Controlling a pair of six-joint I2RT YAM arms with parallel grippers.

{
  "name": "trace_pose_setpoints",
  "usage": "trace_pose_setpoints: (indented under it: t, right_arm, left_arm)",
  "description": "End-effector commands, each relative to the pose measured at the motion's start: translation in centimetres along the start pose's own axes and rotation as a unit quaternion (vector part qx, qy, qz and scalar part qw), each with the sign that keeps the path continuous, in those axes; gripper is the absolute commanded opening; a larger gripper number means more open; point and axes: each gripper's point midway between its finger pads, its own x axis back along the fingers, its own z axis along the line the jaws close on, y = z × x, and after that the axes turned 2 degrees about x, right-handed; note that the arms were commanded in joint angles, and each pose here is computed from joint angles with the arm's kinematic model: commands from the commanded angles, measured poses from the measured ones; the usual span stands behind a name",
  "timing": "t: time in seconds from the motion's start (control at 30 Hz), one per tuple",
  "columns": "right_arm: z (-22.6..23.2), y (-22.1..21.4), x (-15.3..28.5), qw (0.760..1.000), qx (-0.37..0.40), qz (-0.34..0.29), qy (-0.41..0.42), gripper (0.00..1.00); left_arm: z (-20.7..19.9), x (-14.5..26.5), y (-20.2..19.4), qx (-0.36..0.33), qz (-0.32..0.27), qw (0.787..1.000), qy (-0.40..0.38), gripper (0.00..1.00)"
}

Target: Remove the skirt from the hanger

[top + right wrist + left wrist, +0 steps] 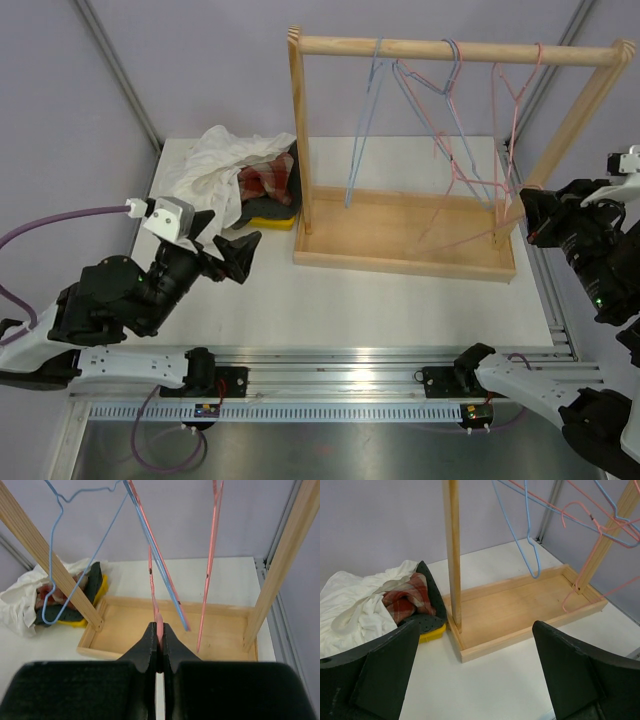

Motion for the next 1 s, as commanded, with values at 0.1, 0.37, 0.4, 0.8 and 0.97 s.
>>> trace_pose_setpoints:
  t: [0.1, 0.37, 0.4, 0.8, 0.97]
  right_arm:
    - [1.2, 5.1, -0.5, 0.997, -0.036, -0.069, 0.014, 0.0]
    - [4.0, 6.5, -0.2, 0.991, -0.064, -0.079, 0.086, 0.0]
    - [4.2, 6.8, 0.0, 0.99, -0.07, -0.085, 0.093, 0.0]
    - [4.6, 13.9, 7.1, 0.948, -0.094, -0.238, 0.191, 0.0]
    - [3.7, 15.2, 7.0, 0.941, -0.099, -0.277, 0.167, 0.0]
  left_arm:
    - [-1.1, -1.3, -2.0, -0.013, 0.023, 0.999, 0.024, 0.99]
    - [-2.0, -1.8, -3.4, -0.032, 0.036, 0.999, 0.018, 0.99]
    - [-2.0, -1.8, -3.4, -0.031, 0.034, 0.999, 0.017, 0.99]
    - [-1.3, -1.4, -3.7, -0.022, 0.025, 0.999, 0.019, 0.99]
    - [-1.4, -1.5, -3.8, -0.022, 0.024, 0.999, 0.018, 0.99]
